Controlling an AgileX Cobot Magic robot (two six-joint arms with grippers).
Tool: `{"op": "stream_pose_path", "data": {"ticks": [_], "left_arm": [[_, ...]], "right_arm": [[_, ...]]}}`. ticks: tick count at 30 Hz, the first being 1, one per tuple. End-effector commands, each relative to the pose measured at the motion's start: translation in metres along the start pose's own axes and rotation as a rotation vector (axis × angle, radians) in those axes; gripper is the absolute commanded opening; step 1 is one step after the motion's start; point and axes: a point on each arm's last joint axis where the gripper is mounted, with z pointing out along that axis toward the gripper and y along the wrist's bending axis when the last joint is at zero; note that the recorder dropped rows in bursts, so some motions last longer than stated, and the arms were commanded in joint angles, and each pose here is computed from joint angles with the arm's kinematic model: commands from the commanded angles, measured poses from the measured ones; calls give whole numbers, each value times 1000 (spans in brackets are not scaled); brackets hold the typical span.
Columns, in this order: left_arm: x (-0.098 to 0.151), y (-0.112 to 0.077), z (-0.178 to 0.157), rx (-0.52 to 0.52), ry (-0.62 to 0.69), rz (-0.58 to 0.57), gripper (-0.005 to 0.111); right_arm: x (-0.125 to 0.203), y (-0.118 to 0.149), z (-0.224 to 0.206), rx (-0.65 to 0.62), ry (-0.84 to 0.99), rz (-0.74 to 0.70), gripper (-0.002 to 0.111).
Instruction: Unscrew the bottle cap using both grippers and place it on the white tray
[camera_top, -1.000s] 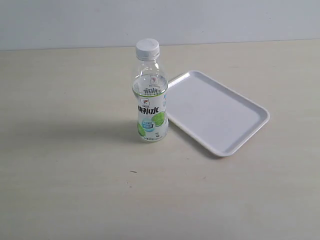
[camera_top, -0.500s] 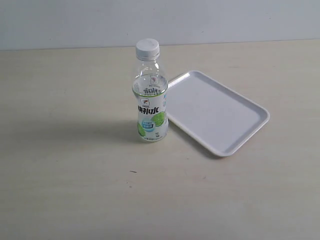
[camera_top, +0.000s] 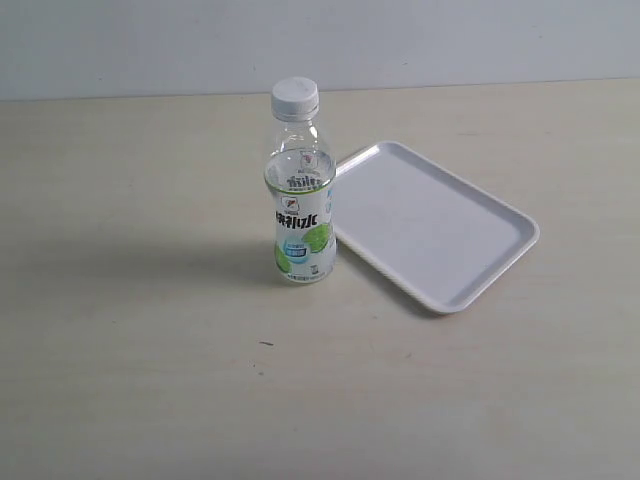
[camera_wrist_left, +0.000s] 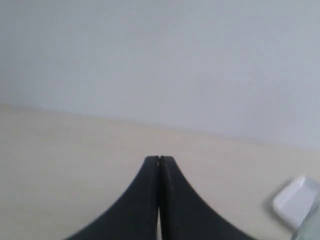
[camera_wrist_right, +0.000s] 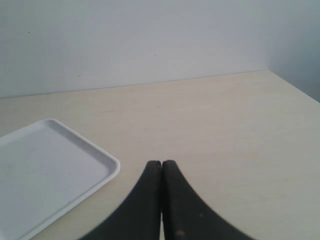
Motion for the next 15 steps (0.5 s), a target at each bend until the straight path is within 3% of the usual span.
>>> {"op": "stream_pose_path", "data": {"ticks": [1,9,13,15], "left_arm": [[-22,2,-3,16,-241,-322,0],[-42,6,-11,32,-488,-426,0],[-64,9,-28,97,-793,-507,0],[-74,5,-28,129,-841,-450,0]], "right_arm": [[1,0,0,6,-4,-1,0],[1,0,0,6,-4,0,0],[1,0,0,6,-4,0,0],[1,0,0,6,-4,0,0]]}}
